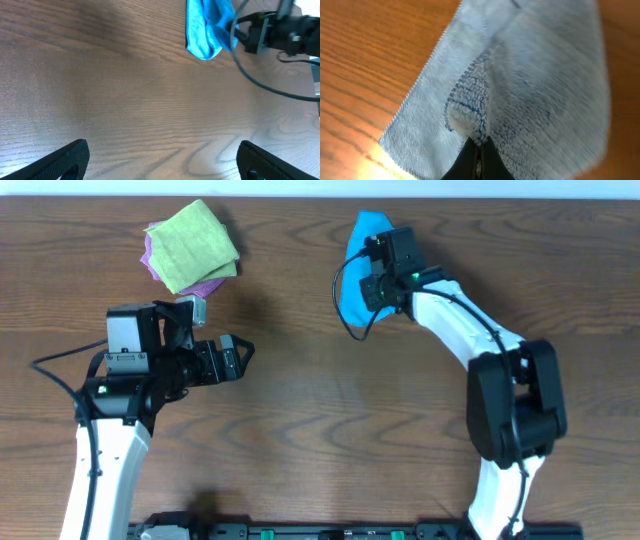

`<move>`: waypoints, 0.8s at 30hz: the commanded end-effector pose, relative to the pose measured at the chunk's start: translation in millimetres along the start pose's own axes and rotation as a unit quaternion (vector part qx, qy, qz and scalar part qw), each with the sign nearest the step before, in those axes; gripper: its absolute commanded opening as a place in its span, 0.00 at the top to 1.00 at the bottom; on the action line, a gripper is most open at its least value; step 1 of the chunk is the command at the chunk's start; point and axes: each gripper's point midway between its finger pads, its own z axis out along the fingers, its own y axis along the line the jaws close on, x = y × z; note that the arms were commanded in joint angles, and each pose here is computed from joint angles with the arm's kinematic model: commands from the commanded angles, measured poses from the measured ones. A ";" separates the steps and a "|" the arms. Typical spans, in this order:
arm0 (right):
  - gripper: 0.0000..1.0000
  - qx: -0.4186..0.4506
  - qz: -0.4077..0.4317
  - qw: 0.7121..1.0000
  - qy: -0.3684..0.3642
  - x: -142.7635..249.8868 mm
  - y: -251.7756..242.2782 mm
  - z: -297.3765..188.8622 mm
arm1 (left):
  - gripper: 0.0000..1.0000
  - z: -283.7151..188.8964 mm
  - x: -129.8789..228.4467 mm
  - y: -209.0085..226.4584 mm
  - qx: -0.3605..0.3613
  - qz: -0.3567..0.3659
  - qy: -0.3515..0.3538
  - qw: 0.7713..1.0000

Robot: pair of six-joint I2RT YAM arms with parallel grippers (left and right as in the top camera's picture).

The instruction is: Fold the cloth

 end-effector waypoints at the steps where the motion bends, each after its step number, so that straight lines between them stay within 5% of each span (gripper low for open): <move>1: 0.99 0.052 0.064 0.996 -0.018 -13.2 -24.2 -24.8 | 0.05 8.5 -2.6 1.7 0.002 -0.034 0.014 0.999; 6: 0.99 0.096 0.119 0.988 0.018 7.2 -57.7 -37.1 | 0.05 30.5 2.6 10.8 0.007 -0.080 0.048 0.996; 11: 0.99 0.132 0.158 0.978 0.041 23.3 -95.7 -44.6 | 0.05 57.6 -1.3 -8.5 0.047 -0.042 0.058 0.996; 24: 0.99 0.205 0.176 0.955 -0.122 -43.0 -182.3 -57.1 | 0.05 112.9 43.1 -78.0 0.108 0.053 0.126 0.985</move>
